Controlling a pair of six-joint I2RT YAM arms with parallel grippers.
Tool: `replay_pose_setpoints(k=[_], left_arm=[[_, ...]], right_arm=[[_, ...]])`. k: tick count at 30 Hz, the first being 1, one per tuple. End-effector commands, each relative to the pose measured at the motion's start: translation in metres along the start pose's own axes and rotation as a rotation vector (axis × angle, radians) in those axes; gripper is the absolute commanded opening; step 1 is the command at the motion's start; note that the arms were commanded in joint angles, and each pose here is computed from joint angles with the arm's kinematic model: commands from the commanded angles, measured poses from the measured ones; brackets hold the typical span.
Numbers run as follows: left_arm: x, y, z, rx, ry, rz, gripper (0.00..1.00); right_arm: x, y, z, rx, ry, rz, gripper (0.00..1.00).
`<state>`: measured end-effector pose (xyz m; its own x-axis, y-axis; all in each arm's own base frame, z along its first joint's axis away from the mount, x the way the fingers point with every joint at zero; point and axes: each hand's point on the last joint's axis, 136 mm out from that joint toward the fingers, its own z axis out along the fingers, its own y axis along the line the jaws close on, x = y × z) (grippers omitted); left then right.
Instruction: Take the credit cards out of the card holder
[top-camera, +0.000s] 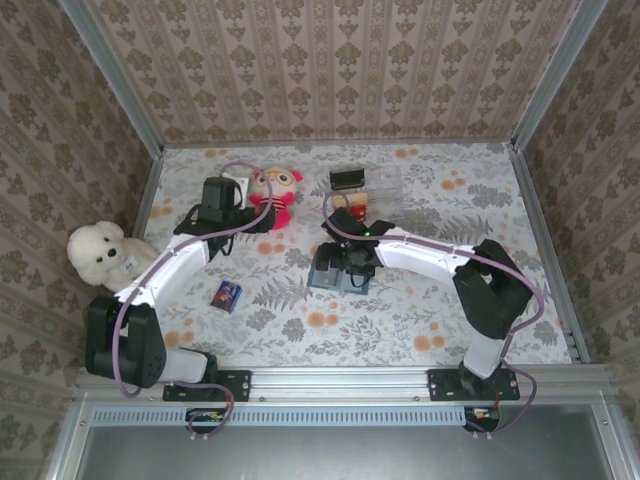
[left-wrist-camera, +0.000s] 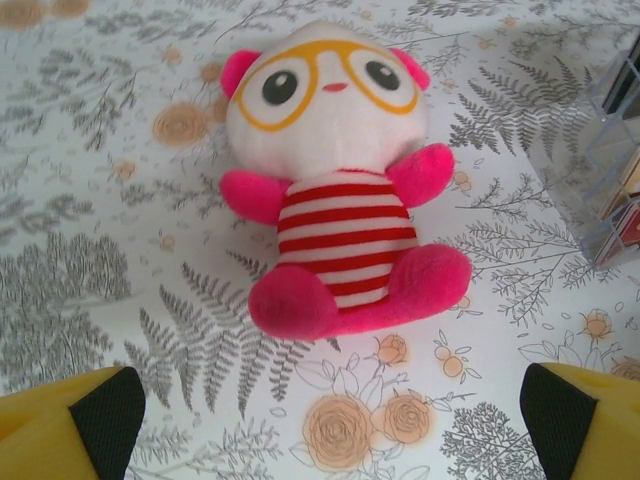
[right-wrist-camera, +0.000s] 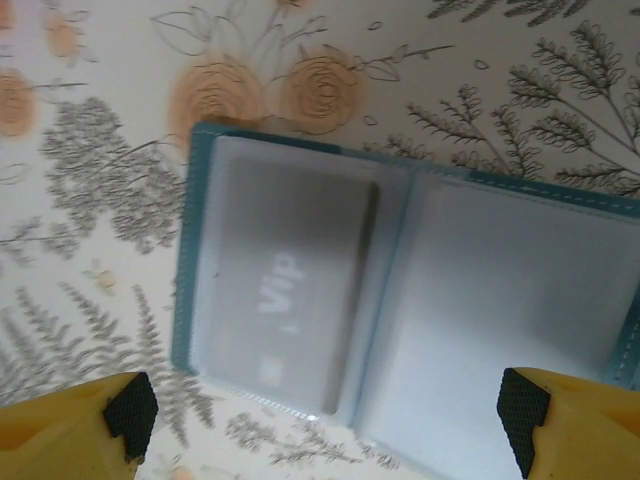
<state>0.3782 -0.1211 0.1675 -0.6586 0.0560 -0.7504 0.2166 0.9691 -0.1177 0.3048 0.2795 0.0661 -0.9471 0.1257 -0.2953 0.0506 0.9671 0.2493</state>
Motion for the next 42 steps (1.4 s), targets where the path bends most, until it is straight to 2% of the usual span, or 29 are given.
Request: replay_pose_setpoints(k=[1,6,14,20,29,34,38,42], left_arm=[[-0.002,0.004,-0.010,-0.010,-0.013,-0.147,1.00],[0.000,-0.001,-0.017,0.016,0.017,-0.175,1.00],[0.000,-0.021,-0.012,0.143,-0.007,-0.191,1.00],[0.009,-0.028,-0.008,0.178,0.056,-0.235,1.00],[0.033,-0.048,0.005,0.290,0.178,-0.308,0.96],[0.040,-0.082,0.009,0.493,0.251,-0.353,0.94],[0.050,-0.100,0.016,0.550,0.317,-0.349,0.90],[0.059,-0.124,0.015,0.619,0.389,-0.321,0.83]], right_arm=[[0.006,-0.014,0.004,0.145,0.016,-0.052,0.93],[0.012,-0.017,0.020,0.213,0.056,-0.081,0.97],[0.019,-0.041,0.031,0.334,0.079,-0.102,0.94],[0.026,-0.059,0.041,0.417,0.112,-0.124,0.94],[0.031,-0.055,0.047,0.285,0.124,-0.071,0.79],[0.032,-0.059,0.048,0.235,0.132,-0.035,0.73],[0.034,-0.062,0.051,0.228,0.141,-0.024,0.64],[0.034,-0.062,0.053,0.202,0.142,-0.006,0.61]])
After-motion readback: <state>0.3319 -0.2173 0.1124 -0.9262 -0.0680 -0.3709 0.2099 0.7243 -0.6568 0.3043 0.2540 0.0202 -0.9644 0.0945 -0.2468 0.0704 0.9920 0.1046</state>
